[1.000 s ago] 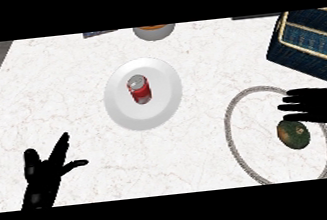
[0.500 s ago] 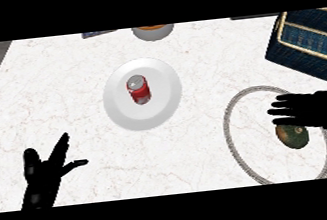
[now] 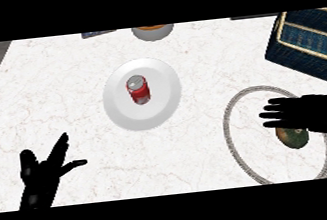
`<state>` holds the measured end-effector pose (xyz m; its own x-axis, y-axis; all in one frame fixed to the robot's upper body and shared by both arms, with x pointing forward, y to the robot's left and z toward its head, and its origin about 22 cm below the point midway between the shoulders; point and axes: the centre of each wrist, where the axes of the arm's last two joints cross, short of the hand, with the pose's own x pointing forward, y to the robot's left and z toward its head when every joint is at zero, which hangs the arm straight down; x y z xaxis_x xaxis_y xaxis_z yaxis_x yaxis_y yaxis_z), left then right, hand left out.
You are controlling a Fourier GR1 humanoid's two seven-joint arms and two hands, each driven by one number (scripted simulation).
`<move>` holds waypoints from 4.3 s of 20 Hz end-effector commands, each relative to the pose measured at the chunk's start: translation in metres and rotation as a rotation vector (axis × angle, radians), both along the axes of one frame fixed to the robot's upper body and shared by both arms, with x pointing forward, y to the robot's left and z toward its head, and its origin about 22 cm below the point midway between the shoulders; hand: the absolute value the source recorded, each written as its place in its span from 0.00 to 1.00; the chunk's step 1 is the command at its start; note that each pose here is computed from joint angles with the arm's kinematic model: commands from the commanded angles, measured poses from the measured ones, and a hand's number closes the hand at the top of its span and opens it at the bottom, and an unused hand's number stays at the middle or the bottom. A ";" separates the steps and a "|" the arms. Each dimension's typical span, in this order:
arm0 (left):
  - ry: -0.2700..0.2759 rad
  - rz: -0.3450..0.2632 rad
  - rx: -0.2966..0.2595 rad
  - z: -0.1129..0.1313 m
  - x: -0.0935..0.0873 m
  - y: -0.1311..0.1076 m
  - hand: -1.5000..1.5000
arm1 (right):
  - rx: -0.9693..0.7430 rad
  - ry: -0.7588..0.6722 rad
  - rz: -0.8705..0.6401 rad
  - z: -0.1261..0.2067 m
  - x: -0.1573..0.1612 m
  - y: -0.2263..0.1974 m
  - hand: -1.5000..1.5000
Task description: Pick the squash from the placemat and place it in the basket
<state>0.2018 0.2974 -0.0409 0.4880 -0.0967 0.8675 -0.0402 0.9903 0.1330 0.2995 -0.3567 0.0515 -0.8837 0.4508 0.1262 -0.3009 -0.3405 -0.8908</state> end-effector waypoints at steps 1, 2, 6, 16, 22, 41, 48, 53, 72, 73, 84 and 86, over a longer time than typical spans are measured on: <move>0.051 0.008 0.013 -0.005 -0.004 0.002 0.50 | -0.036 -0.001 0.011 0.012 -0.005 -0.010 0.00; 0.045 0.003 0.018 -0.005 0.001 0.004 0.50 | -0.019 0.018 0.000 -0.010 -0.005 0.005 0.00; 0.049 0.025 0.003 -0.005 0.001 0.011 0.50 | -0.005 0.021 0.023 -0.011 0.004 0.006 0.00; 0.049 0.010 0.016 -0.013 -0.014 0.017 0.50 | -0.018 0.009 0.018 -0.058 -0.007 0.001 1.00; 0.055 -0.005 0.002 -0.007 -0.025 0.008 0.50 | 0.037 -0.118 0.131 -0.044 -0.002 0.004 1.00; 0.041 0.019 0.008 -0.006 -0.011 0.002 0.50 | 0.316 -0.152 -1.298 -0.031 0.068 0.069 1.00; 0.055 0.006 0.010 -0.002 -0.003 0.001 0.50 | 1.042 -0.358 -1.572 0.090 0.111 0.164 1.00; 0.060 0.001 0.003 -0.003 0.001 0.001 0.50 | 1.131 -0.509 -1.723 0.192 0.120 0.191 1.00; 0.038 0.005 0.011 -0.002 0.006 -0.010 0.50 | 1.014 -0.709 -2.007 0.299 0.129 0.066 1.00; 0.035 0.013 0.006 0.005 0.020 -0.017 0.50 | 0.980 -0.706 -2.000 0.295 0.131 0.054 1.00; 0.043 -0.022 0.007 -0.012 -0.003 -0.021 0.50 | 1.049 -0.648 -2.038 0.247 0.144 0.001 1.00; 0.034 -0.030 0.011 -0.018 -0.002 -0.016 0.50 | 1.115 -0.624 -2.055 0.241 0.141 -0.013 1.00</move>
